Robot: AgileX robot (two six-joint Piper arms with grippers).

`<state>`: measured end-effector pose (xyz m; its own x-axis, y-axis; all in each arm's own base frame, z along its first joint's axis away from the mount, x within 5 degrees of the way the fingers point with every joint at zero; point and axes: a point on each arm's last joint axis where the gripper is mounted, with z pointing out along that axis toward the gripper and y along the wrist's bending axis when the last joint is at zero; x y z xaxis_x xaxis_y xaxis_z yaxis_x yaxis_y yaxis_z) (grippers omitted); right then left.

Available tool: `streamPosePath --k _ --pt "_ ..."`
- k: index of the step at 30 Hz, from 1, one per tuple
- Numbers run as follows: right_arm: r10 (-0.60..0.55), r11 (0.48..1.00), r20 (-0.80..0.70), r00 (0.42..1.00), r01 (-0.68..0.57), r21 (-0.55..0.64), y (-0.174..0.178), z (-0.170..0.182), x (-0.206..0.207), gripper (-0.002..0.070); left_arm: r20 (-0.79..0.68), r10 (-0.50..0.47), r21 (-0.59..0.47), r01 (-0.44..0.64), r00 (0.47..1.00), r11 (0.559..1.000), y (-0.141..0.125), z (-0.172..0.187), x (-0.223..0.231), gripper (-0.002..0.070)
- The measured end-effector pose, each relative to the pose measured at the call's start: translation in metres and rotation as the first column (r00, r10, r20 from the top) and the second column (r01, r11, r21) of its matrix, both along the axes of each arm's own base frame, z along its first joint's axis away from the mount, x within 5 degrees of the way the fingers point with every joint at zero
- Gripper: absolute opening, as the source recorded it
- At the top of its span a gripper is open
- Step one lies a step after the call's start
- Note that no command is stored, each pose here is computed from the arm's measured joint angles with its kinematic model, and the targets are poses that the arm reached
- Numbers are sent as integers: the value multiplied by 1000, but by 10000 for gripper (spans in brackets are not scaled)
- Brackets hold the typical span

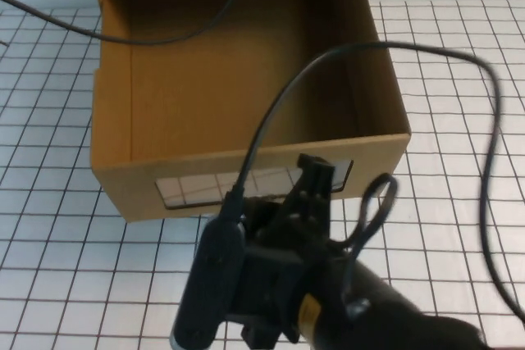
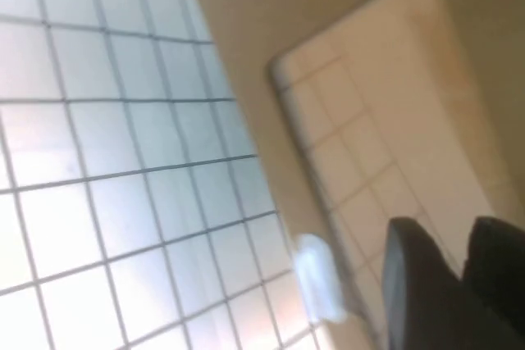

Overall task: Open the shoe box
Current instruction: 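Pull the top drawer of the cardboard box fully open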

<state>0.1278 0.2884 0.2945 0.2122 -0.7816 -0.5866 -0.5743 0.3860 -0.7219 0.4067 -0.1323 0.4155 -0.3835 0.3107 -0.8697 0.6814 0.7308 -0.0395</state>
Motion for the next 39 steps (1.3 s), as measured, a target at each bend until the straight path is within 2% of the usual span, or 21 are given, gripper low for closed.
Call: streamPosePath --k 2,6,9,13,15,21,26,28,35,39 --pt "-39 999 8 999 39 14 -6 7 -2 125 37 -3 -5 3 999 1000 1 15 -7 -2" --pt "-201 979 57 978 202 -14 -21 11 5 114 97 -15 -20 17 995 1000 5 46 -26 -2" --pt "-296 955 84 952 298 -15 -33 16 7 51 106 -41 -11 42 994 999 7 59 -42 -2" --pt "-393 918 48 918 389 74 -56 37 13 0 119 -67 -2 68 991 998 10 75 -63 -2" --pt "-455 881 -27 890 454 129 -71 48 21 -6 134 -73 -2 74 988 997 12 85 -75 -2" --pt "-614 709 -270 742 668 226 -138 74 51 -11 171 -38 -17 42 985 999 23 93 -114 -2" --pt "-648 627 -407 643 755 193 -190 82 56 -12 207 37 -27 -32 978 999 39 79 -161 -2" --pt "-641 610 -464 612 772 176 -207 84 51 -13 230 66 -39 -58 971 998 46 69 -186 -2" --pt "-552 600 -611 568 779 183 -238 72 16 -13 328 169 -91 -147 929 985 73 18 -270 -2" --pt "-460 605 -651 604 750 269 -245 50 -10 -13 403 252 -148 -209 880 967 88 -23 -311 -2"
